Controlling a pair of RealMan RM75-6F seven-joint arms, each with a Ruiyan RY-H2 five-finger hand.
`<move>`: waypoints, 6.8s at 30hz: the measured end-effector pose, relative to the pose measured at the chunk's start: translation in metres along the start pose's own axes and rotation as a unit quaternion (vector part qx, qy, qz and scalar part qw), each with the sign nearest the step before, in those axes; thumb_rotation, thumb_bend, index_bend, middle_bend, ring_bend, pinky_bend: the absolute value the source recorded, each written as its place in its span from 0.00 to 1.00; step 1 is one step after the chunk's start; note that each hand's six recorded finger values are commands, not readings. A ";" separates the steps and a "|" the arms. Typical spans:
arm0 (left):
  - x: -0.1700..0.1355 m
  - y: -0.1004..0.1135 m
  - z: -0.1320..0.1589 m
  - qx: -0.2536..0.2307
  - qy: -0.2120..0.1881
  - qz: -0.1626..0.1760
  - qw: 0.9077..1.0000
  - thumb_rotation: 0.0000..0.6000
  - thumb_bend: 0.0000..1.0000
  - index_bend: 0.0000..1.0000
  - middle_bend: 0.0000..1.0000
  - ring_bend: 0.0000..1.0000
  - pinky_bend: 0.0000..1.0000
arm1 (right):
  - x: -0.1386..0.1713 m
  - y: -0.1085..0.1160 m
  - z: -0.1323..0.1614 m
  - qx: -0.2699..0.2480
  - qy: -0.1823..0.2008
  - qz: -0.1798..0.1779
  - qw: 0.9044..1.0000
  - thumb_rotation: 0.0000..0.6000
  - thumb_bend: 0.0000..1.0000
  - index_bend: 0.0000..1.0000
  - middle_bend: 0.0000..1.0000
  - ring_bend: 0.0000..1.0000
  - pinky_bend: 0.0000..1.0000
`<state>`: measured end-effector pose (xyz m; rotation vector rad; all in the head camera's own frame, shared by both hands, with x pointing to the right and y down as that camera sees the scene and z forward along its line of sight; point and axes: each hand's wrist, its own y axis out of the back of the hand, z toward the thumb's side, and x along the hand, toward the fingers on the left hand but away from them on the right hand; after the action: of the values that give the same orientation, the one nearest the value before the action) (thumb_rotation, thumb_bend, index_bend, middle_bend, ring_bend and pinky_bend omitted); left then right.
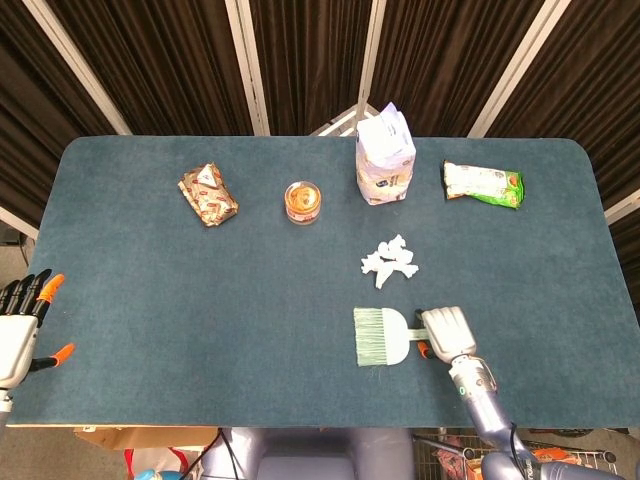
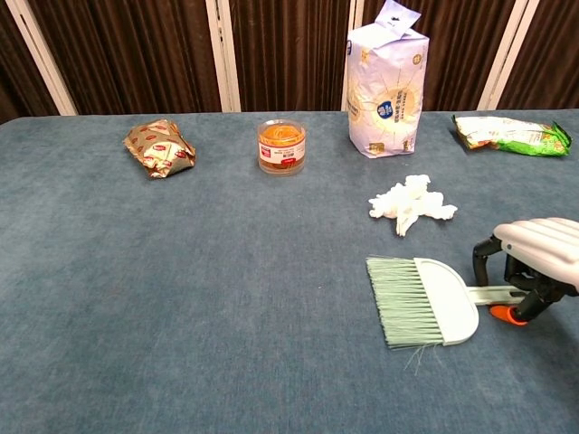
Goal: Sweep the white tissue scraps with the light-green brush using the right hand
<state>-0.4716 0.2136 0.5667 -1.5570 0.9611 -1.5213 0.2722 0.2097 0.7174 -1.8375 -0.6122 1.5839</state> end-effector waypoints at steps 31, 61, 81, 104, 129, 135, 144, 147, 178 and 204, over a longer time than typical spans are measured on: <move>0.001 0.001 0.001 -0.008 -0.003 -0.003 1.000 1.00 0.00 0.00 0.00 0.00 0.02 | -0.021 0.094 0.025 0.047 0.034 -0.068 0.996 1.00 0.57 0.79 0.98 1.00 0.95; 0.004 0.000 -0.002 -0.021 0.004 -0.016 1.000 1.00 0.00 0.00 0.00 0.00 0.02 | -0.080 0.147 -0.071 0.147 -0.117 -0.070 0.980 1.00 0.57 0.81 0.98 1.00 0.95; 0.004 0.000 0.008 -0.014 -0.013 -0.007 1.000 1.00 0.00 0.00 0.00 0.00 0.02 | -0.034 0.207 -0.088 0.161 -0.130 -0.134 0.969 1.00 0.57 0.81 0.98 1.00 0.95; 0.007 -0.002 -0.002 -0.025 0.004 -0.020 0.999 1.00 0.00 0.00 0.00 0.00 0.02 | -0.086 0.143 -0.006 0.201 -0.053 -0.067 0.976 1.00 0.57 0.81 0.98 1.00 0.95; 0.001 0.001 0.004 -0.021 -0.007 -0.011 1.000 1.00 0.00 0.00 0.00 0.00 0.02 | -0.042 0.202 -0.148 0.292 -0.212 -0.113 0.926 1.00 0.57 0.81 0.98 1.00 0.95; 0.002 0.000 0.005 -0.019 -0.008 -0.010 1.000 1.00 0.00 0.00 0.00 0.00 0.02 | -0.018 0.206 -0.142 0.234 -0.185 -0.136 0.945 1.00 0.57 0.81 0.98 1.00 0.95; 0.002 -0.001 0.007 -0.014 -0.010 -0.008 1.000 1.00 0.00 0.00 0.00 0.00 0.02 | 0.013 0.189 -0.105 0.167 -0.106 -0.139 0.970 1.00 0.57 0.81 0.98 1.00 0.95; 0.001 -0.002 0.009 -0.012 -0.012 -0.008 1.000 1.00 0.00 0.00 0.00 0.00 0.02 | 0.021 0.177 -0.079 0.133 -0.064 -0.128 0.981 1.00 0.57 0.81 0.98 1.00 0.95; 0.000 -0.002 0.005 -0.013 -0.011 -0.011 1.000 1.00 0.00 0.00 0.00 0.00 0.02 | -0.005 0.075 0.075 0.038 0.071 -0.058 0.995 1.00 0.53 0.42 0.98 0.98 0.94; 0.000 0.000 -0.001 -0.003 -0.001 -0.003 1.000 1.00 0.00 0.00 0.00 0.00 0.02 | 0.059 0.085 -0.046 0.120 -0.029 -0.101 0.987 1.00 0.32 0.00 0.00 0.00 0.01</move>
<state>-0.4722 0.2131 0.5666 -1.5671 0.9616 -1.5211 0.3227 0.1844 0.6190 -1.5097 -0.5857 1.5090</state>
